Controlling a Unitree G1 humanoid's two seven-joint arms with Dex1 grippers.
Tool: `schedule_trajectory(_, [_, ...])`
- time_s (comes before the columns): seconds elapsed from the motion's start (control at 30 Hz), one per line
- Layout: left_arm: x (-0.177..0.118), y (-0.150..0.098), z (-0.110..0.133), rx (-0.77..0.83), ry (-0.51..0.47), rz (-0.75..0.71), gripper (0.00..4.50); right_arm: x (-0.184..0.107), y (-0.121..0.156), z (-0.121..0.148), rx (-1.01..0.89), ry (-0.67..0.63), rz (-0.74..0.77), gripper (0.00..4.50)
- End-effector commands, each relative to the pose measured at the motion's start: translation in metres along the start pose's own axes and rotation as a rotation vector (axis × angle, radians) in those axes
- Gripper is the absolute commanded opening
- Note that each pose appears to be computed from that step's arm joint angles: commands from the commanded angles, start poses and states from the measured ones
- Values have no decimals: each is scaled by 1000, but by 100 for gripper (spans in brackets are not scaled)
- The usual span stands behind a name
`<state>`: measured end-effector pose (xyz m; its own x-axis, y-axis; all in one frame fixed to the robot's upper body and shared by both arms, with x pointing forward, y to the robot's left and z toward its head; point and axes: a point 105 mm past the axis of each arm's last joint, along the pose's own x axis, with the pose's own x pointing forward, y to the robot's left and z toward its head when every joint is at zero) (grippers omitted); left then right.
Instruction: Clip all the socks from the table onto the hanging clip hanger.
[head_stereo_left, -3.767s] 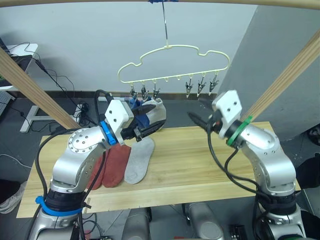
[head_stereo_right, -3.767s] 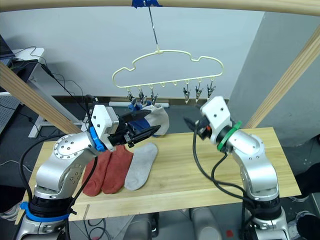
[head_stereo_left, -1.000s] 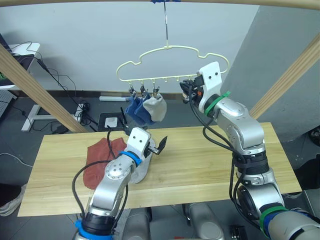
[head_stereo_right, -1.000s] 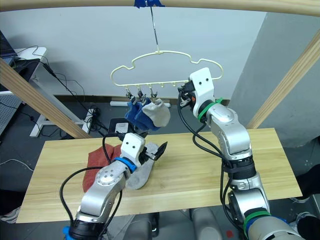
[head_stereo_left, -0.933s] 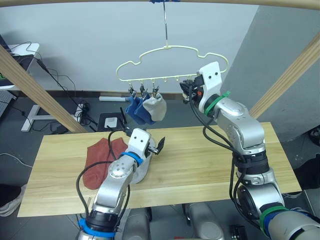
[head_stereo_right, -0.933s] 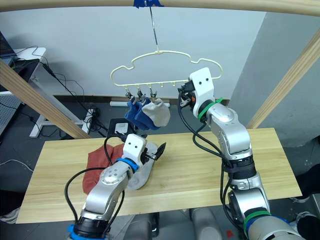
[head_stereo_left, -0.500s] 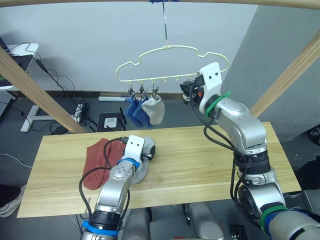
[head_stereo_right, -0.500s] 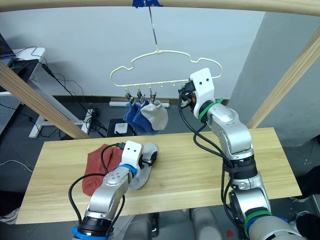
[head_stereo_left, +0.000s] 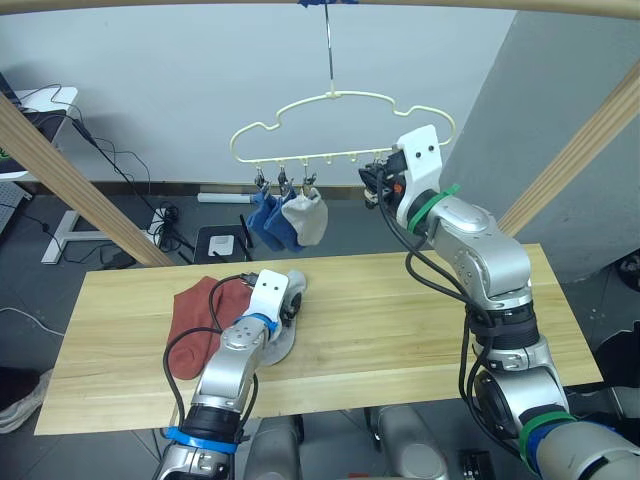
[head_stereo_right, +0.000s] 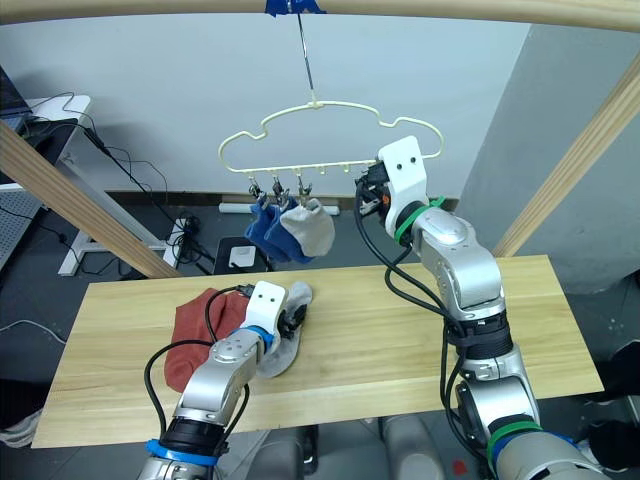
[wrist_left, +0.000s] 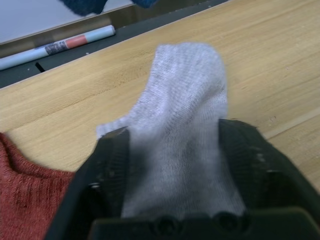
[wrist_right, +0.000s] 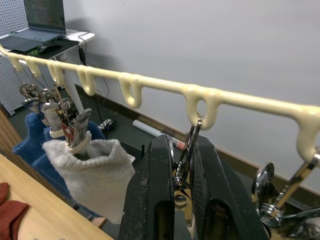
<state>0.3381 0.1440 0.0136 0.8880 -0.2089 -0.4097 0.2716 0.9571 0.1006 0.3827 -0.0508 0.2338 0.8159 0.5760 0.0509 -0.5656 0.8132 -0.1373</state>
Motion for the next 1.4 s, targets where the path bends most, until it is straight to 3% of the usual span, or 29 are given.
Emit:
schedule_trajectory(0.03, [-3, -6, -19, 15, 60, -31, 166, -3, 6, 19, -10, -72, 15, 10])
schedule_trajectory(0.23, [-4, -18, -14, 73, 13, -87, 0, -3, 6, 19, -3, -75, 13, 10])
schedule_trajectory(0.3, [-4, -26, -1, 127, -60, -111, 0, -3, 6, 20, 3, -79, 11, 10])
schedule_trajectory(0.53, [-15, -58, 81, 378, -507, -128, 0, -4, 9, 26, 51, -92, 19, 10])
schedule_trajectory(0.67, [-22, -61, 111, 414, -662, -76, 0, -5, 13, 28, 77, -94, 45, 10])
schedule_trajectory(0.8, [-25, -63, 130, 421, -748, -48, 0, -6, 18, 27, 96, -80, 72, 10])
schedule_trajectory(0.97, [-26, -70, 142, 410, -789, -82, 0, -7, 24, 25, 123, -63, 105, 10])
schedule_trajectory(1.4, [-19, -88, 127, 250, -680, -243, 0, -8, 25, 25, 138, -59, 113, 10])
